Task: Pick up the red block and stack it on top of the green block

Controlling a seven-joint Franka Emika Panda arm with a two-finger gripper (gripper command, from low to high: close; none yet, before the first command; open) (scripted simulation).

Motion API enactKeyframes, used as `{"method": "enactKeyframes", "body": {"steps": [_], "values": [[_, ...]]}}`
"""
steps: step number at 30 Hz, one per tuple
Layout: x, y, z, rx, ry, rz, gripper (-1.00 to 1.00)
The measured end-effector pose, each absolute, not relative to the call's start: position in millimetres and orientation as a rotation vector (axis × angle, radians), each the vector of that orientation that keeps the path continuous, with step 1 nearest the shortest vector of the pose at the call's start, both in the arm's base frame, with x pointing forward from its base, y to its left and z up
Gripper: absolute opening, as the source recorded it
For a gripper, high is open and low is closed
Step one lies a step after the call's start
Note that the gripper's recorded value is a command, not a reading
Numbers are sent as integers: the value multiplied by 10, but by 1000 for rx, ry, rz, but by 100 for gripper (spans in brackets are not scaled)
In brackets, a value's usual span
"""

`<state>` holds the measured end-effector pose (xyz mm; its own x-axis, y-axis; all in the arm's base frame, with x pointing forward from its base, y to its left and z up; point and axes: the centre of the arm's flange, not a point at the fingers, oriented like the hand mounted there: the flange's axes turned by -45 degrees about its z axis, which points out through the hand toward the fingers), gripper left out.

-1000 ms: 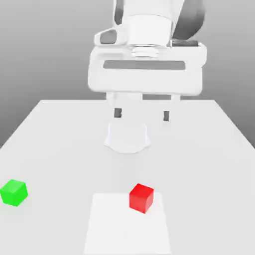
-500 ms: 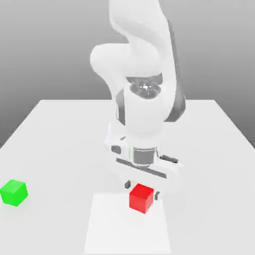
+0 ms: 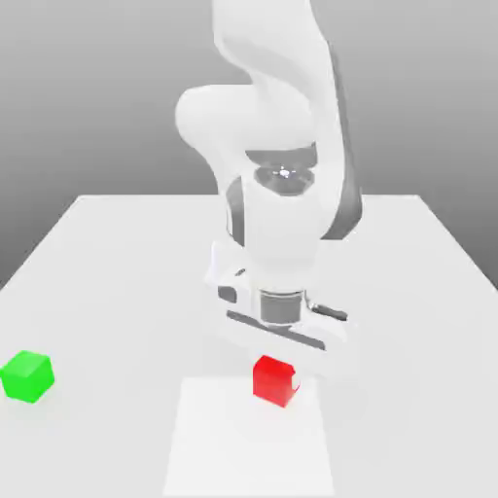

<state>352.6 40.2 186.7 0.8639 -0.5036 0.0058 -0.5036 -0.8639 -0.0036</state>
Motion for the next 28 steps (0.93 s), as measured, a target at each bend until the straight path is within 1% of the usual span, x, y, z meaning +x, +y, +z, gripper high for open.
{"method": "enactKeyframes", "body": {"steps": [4, 8, 12, 16, 19, 21, 24, 25, 28], "values": [[3518, 312, 2075, -3029, 830, -3, -100], [3719, -499, 2190, -2992, 913, -3, -100], [3747, -1434, 2287, -2970, 964, -9, -100], [3547, -2371, 2377, -2964, 998, -11, -100], [3142, -3152, 2442, -2949, 1067, -5, -100], [3089, -3295, 2327, -2961, 1044, -1, -100], [3094, -3318, 1983, -2968, 1028, 0, -100], [3091, -3315, 1877, -2969, 1027, 0, 100], [3091, -3315, 1877, -2969, 1027, 0, 100]]}}
